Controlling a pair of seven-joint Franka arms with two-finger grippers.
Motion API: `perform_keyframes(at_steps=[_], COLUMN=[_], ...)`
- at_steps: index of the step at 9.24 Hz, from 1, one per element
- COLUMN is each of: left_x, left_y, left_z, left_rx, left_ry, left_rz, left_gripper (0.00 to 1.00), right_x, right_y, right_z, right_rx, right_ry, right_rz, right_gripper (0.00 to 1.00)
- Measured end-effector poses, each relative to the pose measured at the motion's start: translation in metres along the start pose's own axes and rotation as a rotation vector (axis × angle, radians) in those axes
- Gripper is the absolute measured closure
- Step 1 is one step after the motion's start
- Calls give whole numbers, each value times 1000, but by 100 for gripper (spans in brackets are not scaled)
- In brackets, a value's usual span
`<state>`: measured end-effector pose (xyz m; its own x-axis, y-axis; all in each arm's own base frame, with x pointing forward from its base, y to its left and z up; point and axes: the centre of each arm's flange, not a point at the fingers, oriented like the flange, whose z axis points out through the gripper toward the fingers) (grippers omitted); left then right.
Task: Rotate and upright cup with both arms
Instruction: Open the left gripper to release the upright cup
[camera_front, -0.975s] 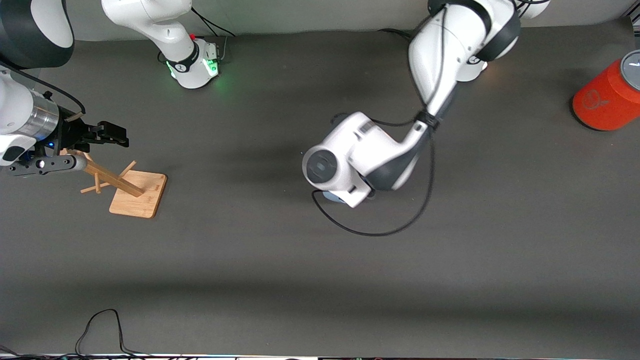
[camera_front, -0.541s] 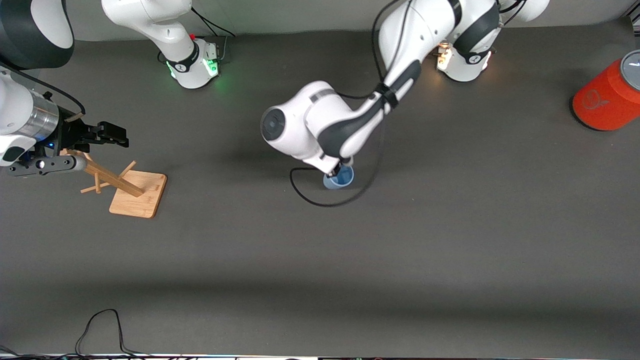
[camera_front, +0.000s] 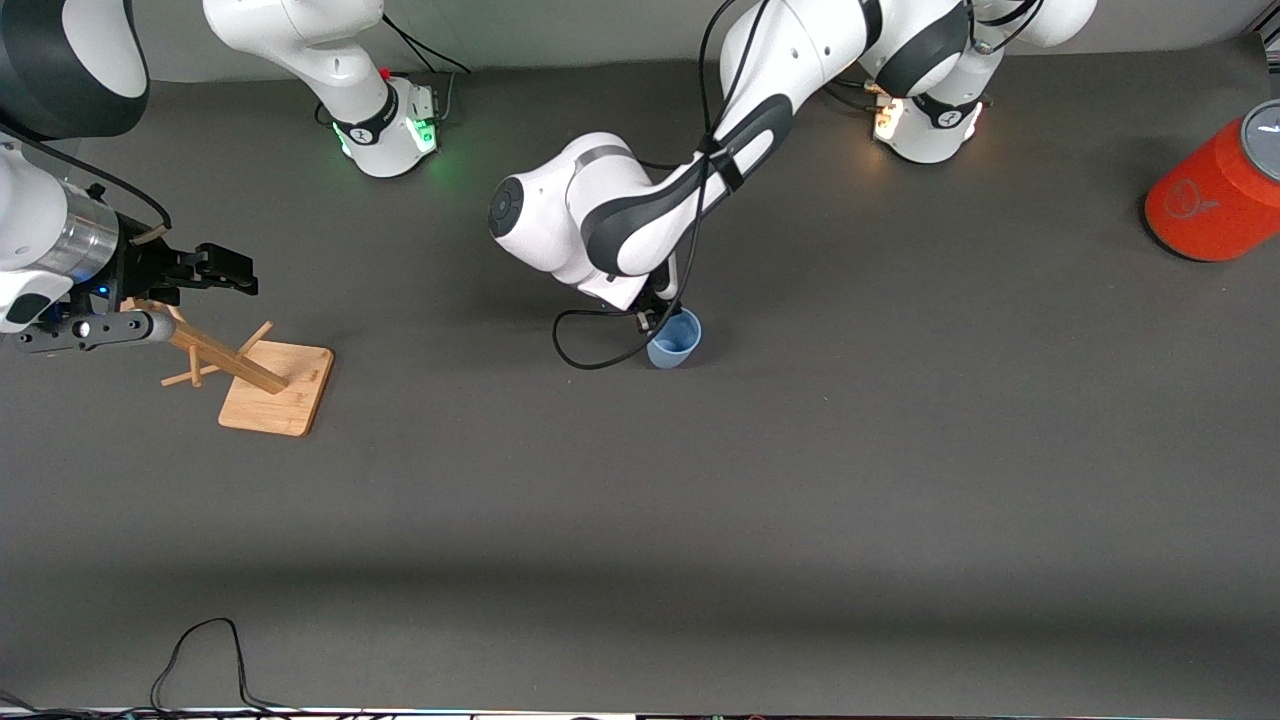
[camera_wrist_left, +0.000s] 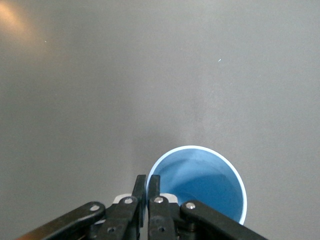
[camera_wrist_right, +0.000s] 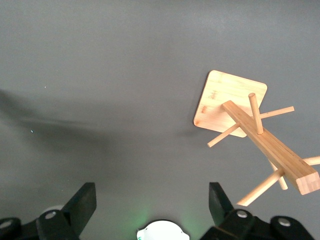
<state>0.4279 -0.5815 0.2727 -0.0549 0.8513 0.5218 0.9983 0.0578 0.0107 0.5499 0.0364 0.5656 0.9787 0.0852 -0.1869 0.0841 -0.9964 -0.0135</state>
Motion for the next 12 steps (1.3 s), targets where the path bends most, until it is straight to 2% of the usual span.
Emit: perform_keyframes(at_steps=[1,2,6,7,9,10,12], left_x=[-8,-11,-16,-14,14,41,136], left_y=[-2,-3,-11,-18,-11,11,86], left_z=[9,13,10,0,-26,-37,-49], left_rx=[-2,-3,5,40,135,159,193], left_ry=[1,2,-8,-43,-125,-176,-296], left_rz=[8,15,77,177,471,587,826], left_gripper=[94,80,7,0,0,0,0], right_x=[0,0,1,1,1,2,2], right_y=[0,0,0,0,0,0,-1], right_z=[0,0,0,0,1,2,2], right_rx=[0,0,0,0,-1,-1,-1], right_ry=[0,0,0,0,-2,-3,-4], right_rz=[0,0,0,0,0,-1,-1], right_gripper=[0,0,0,0,0,0,0])
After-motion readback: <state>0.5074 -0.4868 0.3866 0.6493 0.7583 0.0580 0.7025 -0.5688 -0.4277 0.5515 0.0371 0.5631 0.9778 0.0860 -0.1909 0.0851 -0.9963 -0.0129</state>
